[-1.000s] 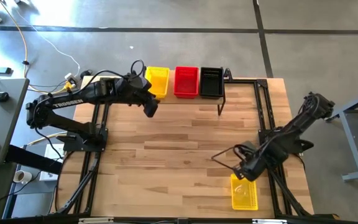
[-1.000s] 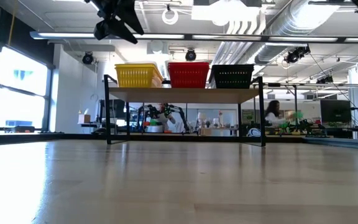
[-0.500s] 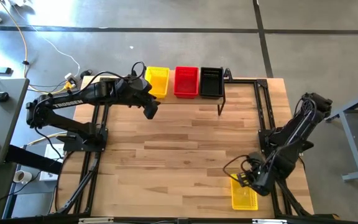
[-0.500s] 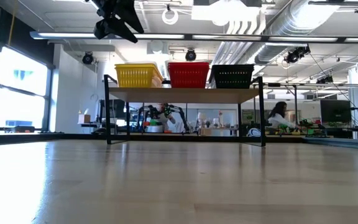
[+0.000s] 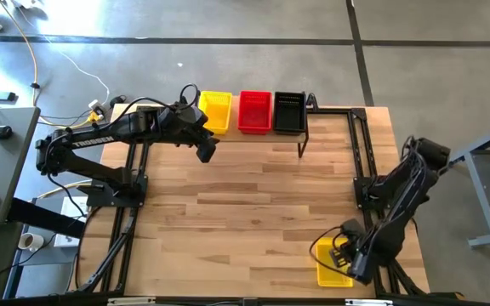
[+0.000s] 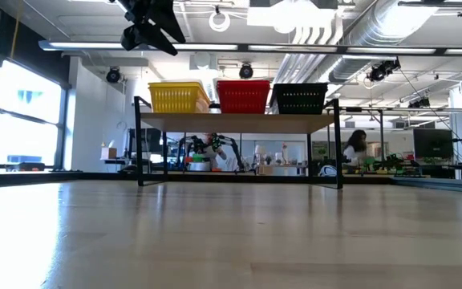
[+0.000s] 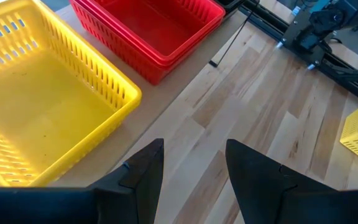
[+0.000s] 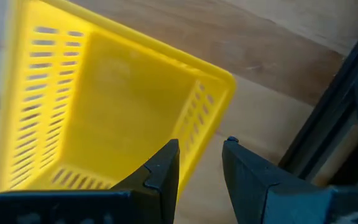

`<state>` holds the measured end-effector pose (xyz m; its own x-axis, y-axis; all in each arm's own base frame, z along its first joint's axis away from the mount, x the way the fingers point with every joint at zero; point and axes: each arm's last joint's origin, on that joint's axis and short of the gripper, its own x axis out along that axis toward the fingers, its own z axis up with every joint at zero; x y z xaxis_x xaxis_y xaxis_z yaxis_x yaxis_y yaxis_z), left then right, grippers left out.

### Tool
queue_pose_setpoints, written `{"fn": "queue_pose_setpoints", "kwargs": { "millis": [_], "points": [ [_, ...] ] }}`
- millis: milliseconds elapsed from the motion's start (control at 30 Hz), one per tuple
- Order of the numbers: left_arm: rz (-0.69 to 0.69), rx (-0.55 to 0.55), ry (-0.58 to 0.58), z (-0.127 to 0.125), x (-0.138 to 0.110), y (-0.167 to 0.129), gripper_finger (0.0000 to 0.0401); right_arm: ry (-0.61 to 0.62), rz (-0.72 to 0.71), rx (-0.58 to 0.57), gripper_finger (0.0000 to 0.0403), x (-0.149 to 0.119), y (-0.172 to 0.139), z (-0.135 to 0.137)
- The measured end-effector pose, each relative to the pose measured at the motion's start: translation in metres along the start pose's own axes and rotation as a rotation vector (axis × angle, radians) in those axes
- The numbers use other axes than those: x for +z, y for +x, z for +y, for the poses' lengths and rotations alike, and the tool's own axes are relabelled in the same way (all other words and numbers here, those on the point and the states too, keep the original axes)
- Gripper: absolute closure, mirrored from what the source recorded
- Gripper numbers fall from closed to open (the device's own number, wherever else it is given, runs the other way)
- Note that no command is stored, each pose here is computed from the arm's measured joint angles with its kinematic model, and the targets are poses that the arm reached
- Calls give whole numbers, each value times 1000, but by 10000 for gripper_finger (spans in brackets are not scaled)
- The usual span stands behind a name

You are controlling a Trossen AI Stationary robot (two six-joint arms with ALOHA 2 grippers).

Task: Stack baskets on shelf by color
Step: Stack the yellow bin on the stacked yellow bins on the shelf

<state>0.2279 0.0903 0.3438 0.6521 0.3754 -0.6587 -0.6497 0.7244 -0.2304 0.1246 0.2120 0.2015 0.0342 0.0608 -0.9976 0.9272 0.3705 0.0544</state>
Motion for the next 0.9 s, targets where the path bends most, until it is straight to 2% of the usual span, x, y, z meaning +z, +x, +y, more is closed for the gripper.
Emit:
{"fn": "queue_pose_setpoints", "kwargs": {
  "millis": [300, 567, 700, 900],
  "points": [
    [0, 0, 0, 0, 0, 0, 239, 8, -34, -87, 306, -6, 23, 6],
    [0, 0, 0, 0, 0, 0, 239, 25, -19, -81, 395, -4, 26, 11],
    [2, -6, 11, -1, -1, 0, 239, 67, -20, -75, 395, 4, 26, 18],
    [8, -26, 76, -8, -3, -1, 239, 132, -62, -6, 400, 20, 15, 37]
  ]
}}
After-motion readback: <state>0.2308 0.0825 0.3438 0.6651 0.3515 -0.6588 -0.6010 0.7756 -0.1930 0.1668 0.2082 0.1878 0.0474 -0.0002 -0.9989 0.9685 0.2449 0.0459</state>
